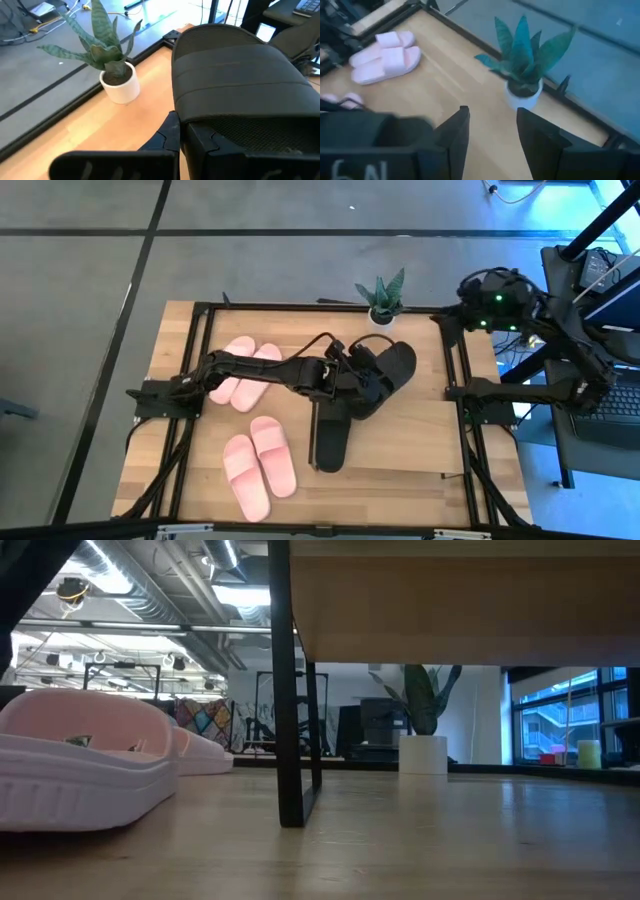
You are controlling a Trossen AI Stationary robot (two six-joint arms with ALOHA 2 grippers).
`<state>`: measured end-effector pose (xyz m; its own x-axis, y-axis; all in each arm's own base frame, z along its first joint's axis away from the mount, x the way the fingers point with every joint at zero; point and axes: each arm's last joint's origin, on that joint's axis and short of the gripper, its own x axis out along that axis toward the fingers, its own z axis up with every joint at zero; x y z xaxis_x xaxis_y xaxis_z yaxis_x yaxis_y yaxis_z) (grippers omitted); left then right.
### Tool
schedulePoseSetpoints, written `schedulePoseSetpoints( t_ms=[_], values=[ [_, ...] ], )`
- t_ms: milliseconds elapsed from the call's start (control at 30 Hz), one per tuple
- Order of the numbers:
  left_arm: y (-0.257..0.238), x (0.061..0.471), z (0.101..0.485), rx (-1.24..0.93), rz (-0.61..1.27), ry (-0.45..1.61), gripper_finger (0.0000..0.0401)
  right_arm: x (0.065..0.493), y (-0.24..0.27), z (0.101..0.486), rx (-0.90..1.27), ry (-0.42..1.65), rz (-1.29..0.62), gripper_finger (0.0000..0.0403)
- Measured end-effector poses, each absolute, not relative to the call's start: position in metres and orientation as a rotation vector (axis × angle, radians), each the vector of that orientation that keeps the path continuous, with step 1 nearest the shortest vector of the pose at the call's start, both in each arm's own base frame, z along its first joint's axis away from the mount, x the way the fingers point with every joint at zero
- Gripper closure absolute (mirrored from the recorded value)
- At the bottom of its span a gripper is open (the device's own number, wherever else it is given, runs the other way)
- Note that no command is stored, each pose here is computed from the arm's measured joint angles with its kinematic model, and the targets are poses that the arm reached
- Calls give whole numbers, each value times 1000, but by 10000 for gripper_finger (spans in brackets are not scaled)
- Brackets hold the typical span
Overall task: Pick and place slides into the shelf
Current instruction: Put the black slipper onto the shelf
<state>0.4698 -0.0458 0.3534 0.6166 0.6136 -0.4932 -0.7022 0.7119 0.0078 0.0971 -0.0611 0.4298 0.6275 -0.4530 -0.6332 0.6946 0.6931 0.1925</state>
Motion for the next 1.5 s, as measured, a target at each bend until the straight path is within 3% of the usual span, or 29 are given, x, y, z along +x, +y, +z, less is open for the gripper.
schedulePoseSetpoints(
  t_ms=[300,500,800,1000,1167,1333,1500],
  values=[
    [-37,473,361,-137,716,491,401,95,-53,430,615,665,-507,237],
    [-36,473,361,-93,703,501,401,110,-61,423,672,734,-493,237],
    [-37,473,362,-70,693,510,401,130,-74,411,576,863,-485,235],
    [-37,473,362,-49,685,519,401,138,-81,400,601,996,-548,184],
    [-37,473,361,-37,681,524,401,141,-84,400,563,970,-589,135],
    [-37,473,361,-23,678,529,401,131,-81,407,562,927,-682,117],
    [-36,473,362,-17,690,525,401,125,-79,412,748,845,-481,116]
  ],
)
